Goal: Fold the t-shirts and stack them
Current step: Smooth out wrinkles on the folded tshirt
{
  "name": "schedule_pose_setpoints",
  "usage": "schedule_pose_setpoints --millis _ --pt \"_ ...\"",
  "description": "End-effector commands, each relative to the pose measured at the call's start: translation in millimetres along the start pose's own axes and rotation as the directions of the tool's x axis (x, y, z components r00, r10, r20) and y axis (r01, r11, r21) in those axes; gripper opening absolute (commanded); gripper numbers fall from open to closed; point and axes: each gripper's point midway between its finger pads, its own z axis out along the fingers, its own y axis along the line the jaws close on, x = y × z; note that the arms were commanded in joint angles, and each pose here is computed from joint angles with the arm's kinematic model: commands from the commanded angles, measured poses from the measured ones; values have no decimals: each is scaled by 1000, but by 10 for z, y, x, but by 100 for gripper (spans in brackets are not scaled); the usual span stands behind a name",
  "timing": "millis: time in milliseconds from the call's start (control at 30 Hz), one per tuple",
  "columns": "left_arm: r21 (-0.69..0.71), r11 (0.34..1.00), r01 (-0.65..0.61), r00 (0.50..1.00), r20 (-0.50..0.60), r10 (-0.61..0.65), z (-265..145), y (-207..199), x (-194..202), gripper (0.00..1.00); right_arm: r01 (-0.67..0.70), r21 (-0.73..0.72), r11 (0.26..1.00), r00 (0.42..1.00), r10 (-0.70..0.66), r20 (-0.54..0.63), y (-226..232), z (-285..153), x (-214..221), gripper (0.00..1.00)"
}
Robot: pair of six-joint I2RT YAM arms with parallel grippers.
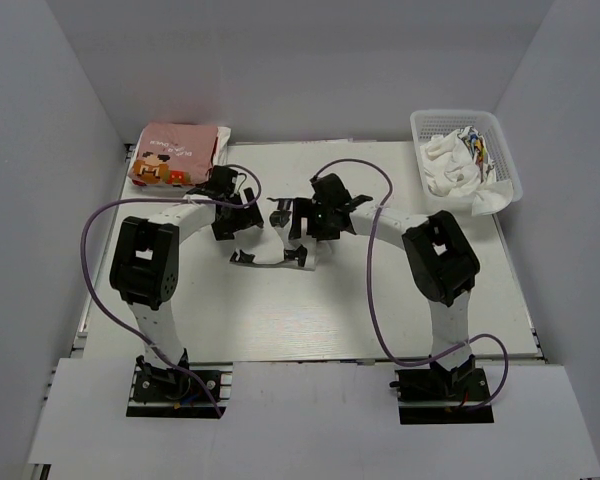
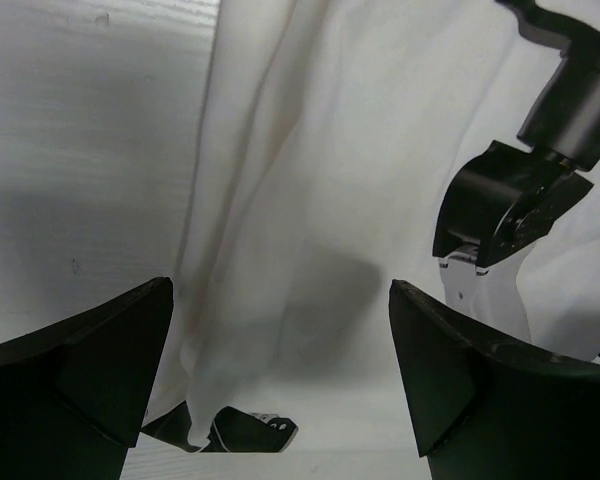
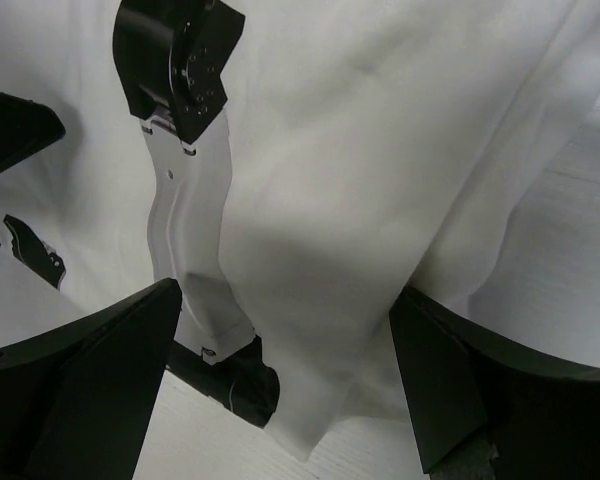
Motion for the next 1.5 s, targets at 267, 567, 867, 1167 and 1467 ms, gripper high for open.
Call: schedule_pose_setpoints --millis 267,567,867,1167,1467 --pt "83 996 19 999 -35 -16 89 -80 122 99 10 -73 997 999 -12 -32 317 132 55 21" --pt "103 994 18 999 -37 -14 79 -101 149 99 97 -226 969 984 -58 171 768 -289 -468 0" --pt "98 995 28 999 -46 -24 89 -83 184 99 149 -350 925 941 -23 339 810 -538 -497 0" --pt "81 996 28 999 -38 -25 70 -73 142 99 -19 -317 948 970 94 223 291 -312 -133 0" --pt "55 998 18 1000 -19 -17 56 -65 43 99 -87 -150 985 991 101 93 -244 -221 316 35"
